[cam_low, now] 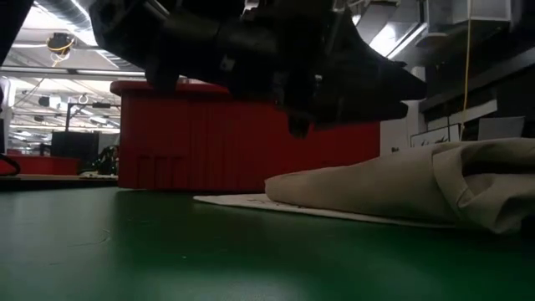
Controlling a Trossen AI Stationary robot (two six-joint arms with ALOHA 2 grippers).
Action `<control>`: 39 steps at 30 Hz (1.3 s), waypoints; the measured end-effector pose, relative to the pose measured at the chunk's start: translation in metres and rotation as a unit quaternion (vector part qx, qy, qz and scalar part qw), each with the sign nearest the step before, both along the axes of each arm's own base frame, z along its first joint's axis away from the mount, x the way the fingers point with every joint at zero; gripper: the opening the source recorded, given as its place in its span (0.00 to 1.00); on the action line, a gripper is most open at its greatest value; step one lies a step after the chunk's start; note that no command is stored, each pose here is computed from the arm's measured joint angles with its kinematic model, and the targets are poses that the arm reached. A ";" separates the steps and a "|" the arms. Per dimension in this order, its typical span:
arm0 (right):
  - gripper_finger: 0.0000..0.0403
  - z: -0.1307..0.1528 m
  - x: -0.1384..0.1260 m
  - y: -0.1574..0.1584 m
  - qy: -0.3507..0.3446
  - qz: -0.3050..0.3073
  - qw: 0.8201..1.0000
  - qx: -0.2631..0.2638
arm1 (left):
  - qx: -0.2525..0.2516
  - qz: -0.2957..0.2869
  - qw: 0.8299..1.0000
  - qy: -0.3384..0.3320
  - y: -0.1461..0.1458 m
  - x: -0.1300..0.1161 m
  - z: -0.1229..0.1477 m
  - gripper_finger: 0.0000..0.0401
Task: Fold Laundry from Bin
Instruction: Fold the brown shorts
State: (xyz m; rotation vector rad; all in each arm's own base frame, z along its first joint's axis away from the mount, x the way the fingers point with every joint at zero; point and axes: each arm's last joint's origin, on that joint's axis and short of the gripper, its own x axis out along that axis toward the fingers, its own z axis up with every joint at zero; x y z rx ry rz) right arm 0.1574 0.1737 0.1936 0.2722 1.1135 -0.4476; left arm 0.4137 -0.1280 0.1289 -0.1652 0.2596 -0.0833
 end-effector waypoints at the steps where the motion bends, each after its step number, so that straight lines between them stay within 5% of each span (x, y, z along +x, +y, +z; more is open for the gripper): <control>1: 0.42 -0.005 -0.002 -0.002 0.006 -0.009 1.000 0.000 | 0.000 0.000 1.000 0.000 0.000 0.000 0.000 0.39; 11: 0.42 -0.044 -0.014 -0.015 0.026 -0.034 0.999 0.024 | -0.001 -0.001 1.000 0.000 -0.001 0.000 0.000 0.39; 23: 0.42 -0.013 0.002 0.004 -0.003 -0.009 0.998 0.066 | 0.003 0.009 1.000 -0.016 0.010 0.000 0.020 0.39; 31: 0.42 0.025 0.026 0.027 -0.150 0.029 0.985 0.084 | 0.022 0.032 0.999 0.022 0.033 -0.003 0.041 0.39; 39: 0.42 0.009 0.048 0.050 -0.225 0.073 0.970 0.064 | 0.043 0.052 0.991 0.117 0.056 -0.006 0.025 0.39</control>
